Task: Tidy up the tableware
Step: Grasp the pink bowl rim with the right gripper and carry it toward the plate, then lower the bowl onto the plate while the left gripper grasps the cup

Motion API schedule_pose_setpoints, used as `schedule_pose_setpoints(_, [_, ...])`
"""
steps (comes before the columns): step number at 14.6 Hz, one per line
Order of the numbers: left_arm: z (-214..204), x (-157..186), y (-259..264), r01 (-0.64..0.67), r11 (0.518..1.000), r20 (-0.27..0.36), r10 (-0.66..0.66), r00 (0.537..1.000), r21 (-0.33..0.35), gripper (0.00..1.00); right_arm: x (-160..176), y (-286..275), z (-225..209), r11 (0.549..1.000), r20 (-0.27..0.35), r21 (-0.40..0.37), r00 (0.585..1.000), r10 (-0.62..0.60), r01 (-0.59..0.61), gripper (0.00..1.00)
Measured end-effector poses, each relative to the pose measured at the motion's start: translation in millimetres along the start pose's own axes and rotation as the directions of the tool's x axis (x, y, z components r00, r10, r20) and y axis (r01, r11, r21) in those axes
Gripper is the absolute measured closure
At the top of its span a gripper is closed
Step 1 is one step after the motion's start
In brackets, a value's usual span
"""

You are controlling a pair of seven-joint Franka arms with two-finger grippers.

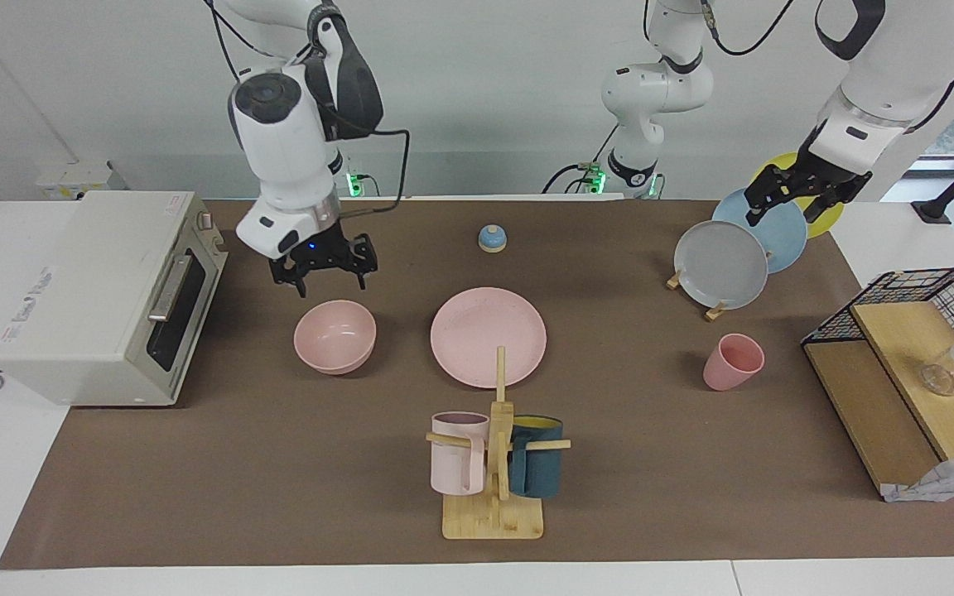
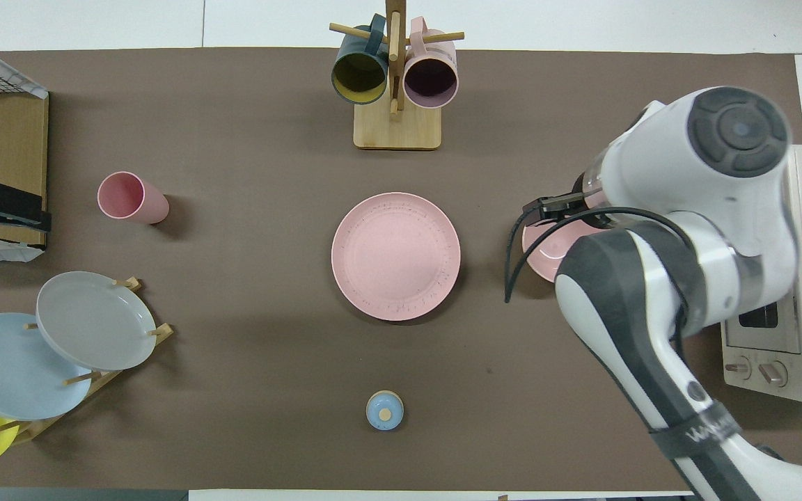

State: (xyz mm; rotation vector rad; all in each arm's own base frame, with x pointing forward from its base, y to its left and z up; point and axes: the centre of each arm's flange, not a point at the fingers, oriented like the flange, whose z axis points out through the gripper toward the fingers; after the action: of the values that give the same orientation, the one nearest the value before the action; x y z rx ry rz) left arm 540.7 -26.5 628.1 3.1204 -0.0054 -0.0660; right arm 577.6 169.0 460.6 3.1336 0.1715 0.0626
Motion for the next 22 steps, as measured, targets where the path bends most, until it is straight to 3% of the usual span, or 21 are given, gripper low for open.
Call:
schedule_pose_setpoints(3, [0.0, 0.0, 0.1, 0.000, 1.000, 0.000, 0.000, 1.000, 0.000, 0.00, -2.5, -20.8, 64.1, 0.999, -0.013, 0.006, 0.998, 0.053, -0.053, 0.00])
schedule_pose_setpoints(8, [0.0, 0.0, 0.0, 0.000, 1.000, 0.000, 0.000, 1.000, 0.000, 0.00, -8.5, -26.1, 109.2, 0.996, 0.049, -0.013, 0.994, 0.093, -0.093, 0.00])
schedule_pose_setpoints(9, [0.0, 0.0, -0.1, 0.000, 1.000, 0.000, 0.000, 1.000, 0.000, 0.00, -8.7, -25.6, 114.4, 0.996, 0.057, -0.016, 0.994, 0.094, -0.093, 0.07])
schedule_pose_setpoints(13, [0.0, 0.0, 0.4, -0.001, 1.000, 0.000, 0.001, 1.000, 0.000, 0.00, -11.0, -25.3, 129.0, 0.995, 0.082, -0.024, 0.992, 0.094, -0.093, 0.55])
schedule_pose_setpoints(17, [0.0, -0.1, 1.2, -0.002, 1.000, 0.000, 0.002, 1.000, 0.000, 0.00, -9.7, -25.1, 124.3, 0.996, 0.085, -0.034, 0.992, 0.089, -0.086, 0.95])
schedule_pose_setpoints(22, [-0.3, 0.1, 0.8, -0.001, 1.000, -0.002, 0.001, 1.000, 0.000, 0.00, 3.2, -67.8, 79.9, 0.999, 0.099, -0.037, 0.995, 0.028, -0.024, 0.95])
